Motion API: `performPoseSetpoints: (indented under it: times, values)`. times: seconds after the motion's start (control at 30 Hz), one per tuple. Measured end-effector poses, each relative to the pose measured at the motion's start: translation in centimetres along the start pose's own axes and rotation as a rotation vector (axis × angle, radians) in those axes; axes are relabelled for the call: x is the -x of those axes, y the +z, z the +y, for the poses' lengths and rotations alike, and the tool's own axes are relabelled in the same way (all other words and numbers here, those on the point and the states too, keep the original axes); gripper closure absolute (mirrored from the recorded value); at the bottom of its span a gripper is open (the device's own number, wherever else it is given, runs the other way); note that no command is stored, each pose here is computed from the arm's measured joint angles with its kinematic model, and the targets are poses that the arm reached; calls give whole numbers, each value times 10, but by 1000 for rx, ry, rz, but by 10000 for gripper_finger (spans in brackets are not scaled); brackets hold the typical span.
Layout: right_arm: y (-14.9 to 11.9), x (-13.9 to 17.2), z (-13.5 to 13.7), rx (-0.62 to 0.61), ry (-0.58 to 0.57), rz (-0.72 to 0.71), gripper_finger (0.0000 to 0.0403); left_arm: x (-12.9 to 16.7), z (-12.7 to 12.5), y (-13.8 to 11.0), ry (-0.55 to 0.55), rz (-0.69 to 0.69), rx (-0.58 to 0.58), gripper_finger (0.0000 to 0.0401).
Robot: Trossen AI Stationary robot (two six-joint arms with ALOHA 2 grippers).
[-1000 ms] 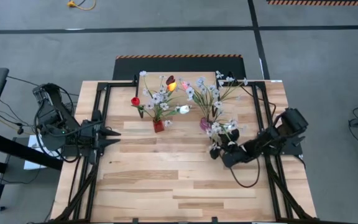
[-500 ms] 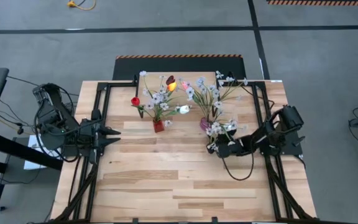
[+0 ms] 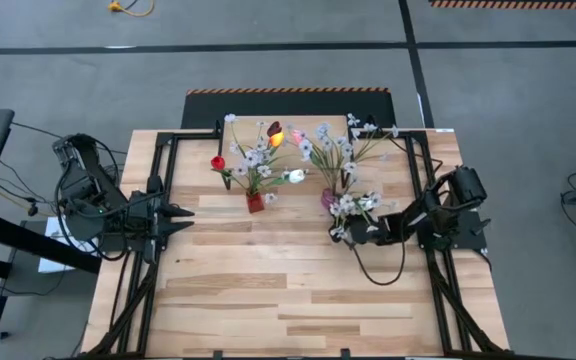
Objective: Pick and place flowers into a vace then onto a shelf
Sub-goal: Put the pink vase on the shelf
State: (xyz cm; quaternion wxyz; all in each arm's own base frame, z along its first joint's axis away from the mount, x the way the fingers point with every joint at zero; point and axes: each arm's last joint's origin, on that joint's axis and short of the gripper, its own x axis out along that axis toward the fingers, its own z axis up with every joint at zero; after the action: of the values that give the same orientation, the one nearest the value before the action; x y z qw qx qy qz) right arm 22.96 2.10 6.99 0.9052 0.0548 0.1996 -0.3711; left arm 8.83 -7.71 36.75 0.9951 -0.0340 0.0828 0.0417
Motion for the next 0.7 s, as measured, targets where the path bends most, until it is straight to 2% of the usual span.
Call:
performPoseSetpoints:
  times: [0.37,0.7]
  values:
    - [8,-10,-6,22,5,-12,174,0,0,0,-2,1,0,321]
    - [12,-13,-5,41,2,-20,222,0,0,0,-16,6,0,321]
